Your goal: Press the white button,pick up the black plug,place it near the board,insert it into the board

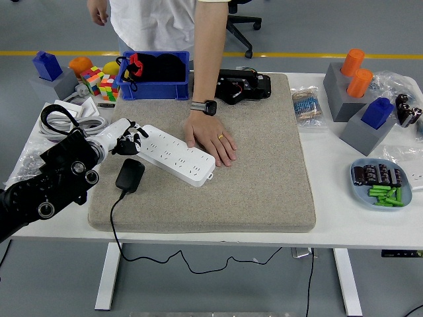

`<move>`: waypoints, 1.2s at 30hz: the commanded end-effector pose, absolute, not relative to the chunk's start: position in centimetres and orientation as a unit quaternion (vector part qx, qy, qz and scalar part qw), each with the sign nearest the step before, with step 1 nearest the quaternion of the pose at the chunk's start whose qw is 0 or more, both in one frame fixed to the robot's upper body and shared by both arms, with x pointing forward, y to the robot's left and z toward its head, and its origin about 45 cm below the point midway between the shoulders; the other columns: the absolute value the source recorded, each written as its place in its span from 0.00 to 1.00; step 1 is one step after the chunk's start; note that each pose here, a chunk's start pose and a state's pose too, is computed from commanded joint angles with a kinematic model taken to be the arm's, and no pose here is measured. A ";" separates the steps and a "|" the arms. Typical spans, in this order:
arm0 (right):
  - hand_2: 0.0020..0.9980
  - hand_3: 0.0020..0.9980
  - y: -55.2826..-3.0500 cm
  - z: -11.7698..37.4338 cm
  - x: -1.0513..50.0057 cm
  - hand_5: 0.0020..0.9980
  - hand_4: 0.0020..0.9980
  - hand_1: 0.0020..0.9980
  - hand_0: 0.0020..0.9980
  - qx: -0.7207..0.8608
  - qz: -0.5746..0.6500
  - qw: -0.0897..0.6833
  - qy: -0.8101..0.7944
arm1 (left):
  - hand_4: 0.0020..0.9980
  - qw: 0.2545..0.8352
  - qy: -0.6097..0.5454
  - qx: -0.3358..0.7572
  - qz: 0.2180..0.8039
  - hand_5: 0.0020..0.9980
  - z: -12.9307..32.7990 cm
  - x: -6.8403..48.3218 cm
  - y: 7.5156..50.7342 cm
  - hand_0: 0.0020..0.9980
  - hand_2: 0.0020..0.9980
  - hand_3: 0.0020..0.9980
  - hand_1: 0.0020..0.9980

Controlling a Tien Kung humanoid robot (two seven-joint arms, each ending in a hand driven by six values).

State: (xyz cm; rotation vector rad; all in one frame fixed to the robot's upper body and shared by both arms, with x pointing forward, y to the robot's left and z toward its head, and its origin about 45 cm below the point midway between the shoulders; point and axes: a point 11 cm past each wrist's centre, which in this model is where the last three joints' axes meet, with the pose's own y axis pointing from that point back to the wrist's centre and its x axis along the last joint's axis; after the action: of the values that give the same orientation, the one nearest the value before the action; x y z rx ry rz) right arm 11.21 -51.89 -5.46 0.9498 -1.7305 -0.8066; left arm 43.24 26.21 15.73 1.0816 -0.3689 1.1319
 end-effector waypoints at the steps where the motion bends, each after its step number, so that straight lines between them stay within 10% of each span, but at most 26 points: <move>1: 0.59 0.59 -51.9 -5.5 11.2 0.41 0.66 0.59 0.62 0.390 -0.331 0.483 -0.711 | 0.06 0.694 -0.166 0.485 0.506 0.00 15.7 43.3 26.1 0.00 0.02 0.65 0.00; 36: 0.59 0.58 -51.8 -5.5 11.2 0.41 0.66 0.59 0.62 0.391 -0.331 0.484 -0.710 | 0.09 0.678 -0.171 0.502 0.509 0.00 15.0 43.5 26.8 0.00 0.02 0.65 0.00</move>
State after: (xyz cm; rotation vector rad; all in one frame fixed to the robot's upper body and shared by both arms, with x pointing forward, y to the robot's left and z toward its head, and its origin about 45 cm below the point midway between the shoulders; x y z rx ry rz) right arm 11.22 -51.79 -5.51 0.9514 -1.7288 -0.8070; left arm 43.55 26.81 15.04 1.1270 -0.3834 1.1439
